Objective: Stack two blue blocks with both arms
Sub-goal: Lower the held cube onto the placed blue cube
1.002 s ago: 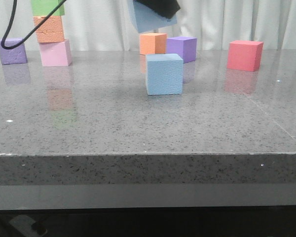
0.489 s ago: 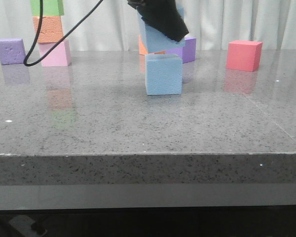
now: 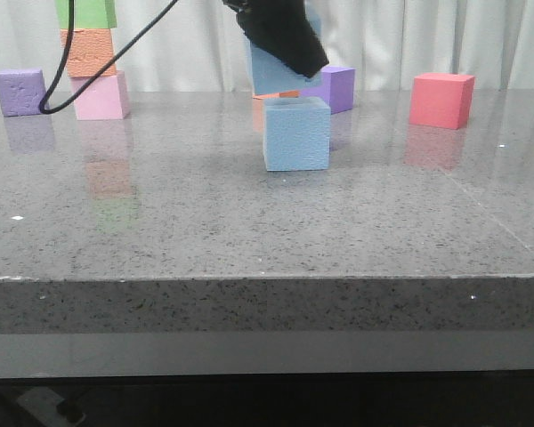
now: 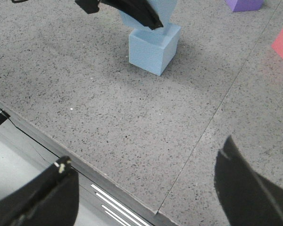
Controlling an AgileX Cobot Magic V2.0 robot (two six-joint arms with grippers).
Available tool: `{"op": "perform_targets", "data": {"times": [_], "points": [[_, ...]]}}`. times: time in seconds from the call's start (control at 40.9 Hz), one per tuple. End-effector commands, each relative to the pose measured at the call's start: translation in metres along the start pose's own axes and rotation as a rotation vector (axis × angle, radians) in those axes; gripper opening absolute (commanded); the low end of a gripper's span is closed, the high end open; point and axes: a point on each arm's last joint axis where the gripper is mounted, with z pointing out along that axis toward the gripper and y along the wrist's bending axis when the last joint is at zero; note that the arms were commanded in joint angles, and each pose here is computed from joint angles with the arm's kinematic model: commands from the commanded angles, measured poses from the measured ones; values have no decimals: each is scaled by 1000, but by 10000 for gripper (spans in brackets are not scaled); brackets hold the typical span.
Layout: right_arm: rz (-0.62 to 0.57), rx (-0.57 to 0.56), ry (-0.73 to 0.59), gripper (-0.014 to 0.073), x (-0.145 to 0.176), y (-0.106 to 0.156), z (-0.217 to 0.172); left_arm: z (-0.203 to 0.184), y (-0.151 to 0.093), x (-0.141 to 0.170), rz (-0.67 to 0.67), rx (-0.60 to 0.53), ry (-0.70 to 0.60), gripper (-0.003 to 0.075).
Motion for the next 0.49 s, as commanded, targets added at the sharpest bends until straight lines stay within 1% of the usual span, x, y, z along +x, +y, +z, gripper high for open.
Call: {"op": "perform_targets", "data": {"times": [0.0, 0.22, 0.464], "points": [[-17, 11, -94, 596, -12, -1, -6, -27, 2, -19, 12, -71, -97, 382], [-17, 11, -94, 596, -12, -1, -6, -27, 3, -21, 7, -79, -118, 382], [-17, 11, -94, 596, -12, -1, -6, -19, 2, -18, 37, -54, -107, 382]]}}
